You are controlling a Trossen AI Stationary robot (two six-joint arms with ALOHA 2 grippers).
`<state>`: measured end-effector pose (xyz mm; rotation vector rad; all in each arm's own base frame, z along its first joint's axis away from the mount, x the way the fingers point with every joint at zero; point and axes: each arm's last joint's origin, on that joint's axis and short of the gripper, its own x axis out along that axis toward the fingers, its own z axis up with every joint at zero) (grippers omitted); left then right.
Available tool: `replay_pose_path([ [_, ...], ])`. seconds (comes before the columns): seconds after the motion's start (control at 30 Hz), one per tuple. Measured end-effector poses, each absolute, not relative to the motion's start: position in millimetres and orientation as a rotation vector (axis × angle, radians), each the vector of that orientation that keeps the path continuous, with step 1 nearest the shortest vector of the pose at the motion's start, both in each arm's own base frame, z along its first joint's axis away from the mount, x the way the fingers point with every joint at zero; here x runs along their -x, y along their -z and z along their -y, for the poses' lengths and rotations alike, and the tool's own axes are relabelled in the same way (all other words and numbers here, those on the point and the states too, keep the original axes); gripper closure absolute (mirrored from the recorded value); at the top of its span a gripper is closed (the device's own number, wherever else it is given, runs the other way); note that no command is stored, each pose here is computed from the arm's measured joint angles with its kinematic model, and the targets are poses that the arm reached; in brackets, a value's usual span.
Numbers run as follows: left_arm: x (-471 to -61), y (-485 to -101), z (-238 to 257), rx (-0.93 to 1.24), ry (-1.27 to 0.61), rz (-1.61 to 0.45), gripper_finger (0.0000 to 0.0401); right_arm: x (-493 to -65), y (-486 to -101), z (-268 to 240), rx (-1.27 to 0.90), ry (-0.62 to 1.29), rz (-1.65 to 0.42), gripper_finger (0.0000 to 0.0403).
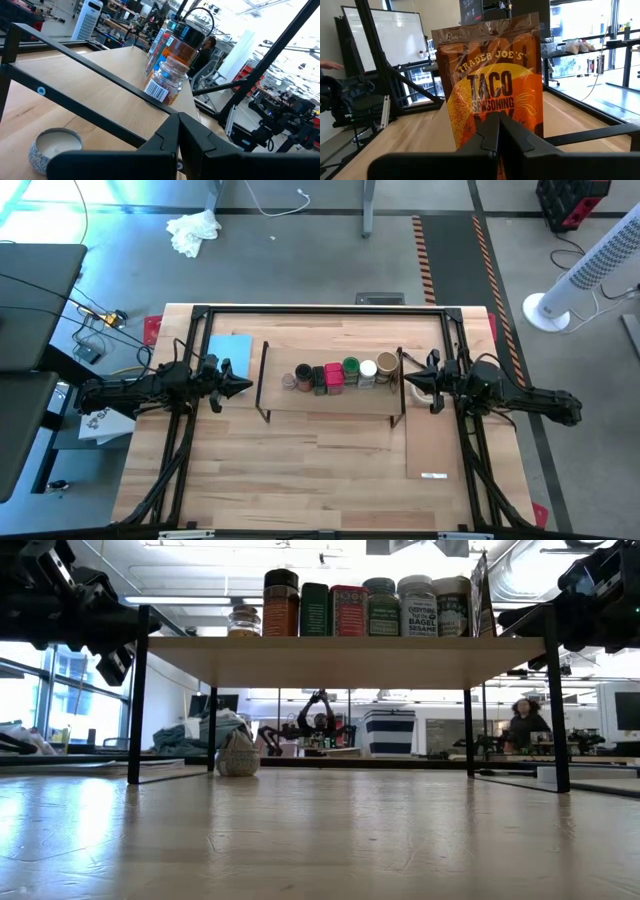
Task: Shelf spices
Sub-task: Return to Home Position
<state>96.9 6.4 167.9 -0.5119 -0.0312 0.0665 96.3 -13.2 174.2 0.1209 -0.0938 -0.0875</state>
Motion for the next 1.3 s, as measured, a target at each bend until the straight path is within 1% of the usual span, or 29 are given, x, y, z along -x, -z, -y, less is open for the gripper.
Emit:
replay_pose_path([
  [0.27, -97.0, -167.8, -6.4, 0.509, -0.065, 0.030, 0.0398, -96.3, -174.1, 13.2, -0.121, 0.088, 0.093, 0.0402],
  [0.3, -97.0, -167.8, -6.2, 0.480, -0.060, 0.028, 0.0398, -96.3, -174.1, 13.2, -0.121, 0.088, 0.093, 0.0402],
  [0.37, -97.0, -167.9, -5.5, 0.320, -0.050, 0.021, 0.0398, -96.3, -174.1, 13.2, -0.121, 0.088, 0.093, 0.0402],
  [0.5, -97.1, -168.0, -2.9, -0.092, -0.021, 0.013, 0.0398, -96.3, -174.1, 13.2, -0.121, 0.088, 0.093, 0.0402],
  [0.57, -97.1, -168.1, -1.4, -0.227, -0.002, 0.015, 0.0398, -96.3, -174.1, 13.2, -0.121, 0.088, 0.093, 0.0402],
  [0.6, -97.1, -168.3, -0.5, -0.245, 0.014, 0.019, 0.0398, -96.3, -174.1, 13.2, -0.121, 0.088, 0.093, 0.0402],
  [0.7, -97.1, -169.2, 1.2, -0.179, 0.061, 0.032, 0.0398, -96.3, -174.1, 13.2, -0.121, 0.088, 0.093, 0.0402],
  [0.87, -97.1, -169.1, 0.7, -0.079, 0.053, 0.027, 0.0398, -96.3, -174.1, 13.2, -0.121, 0.088, 0.093, 0.0402],
  [1.3, -97.1, -169.1, 0.7, -0.073, 0.054, 0.027, 0.0398, -96.3, -174.1, 13.2, -0.121, 0.088, 0.093, 0.0402],
])
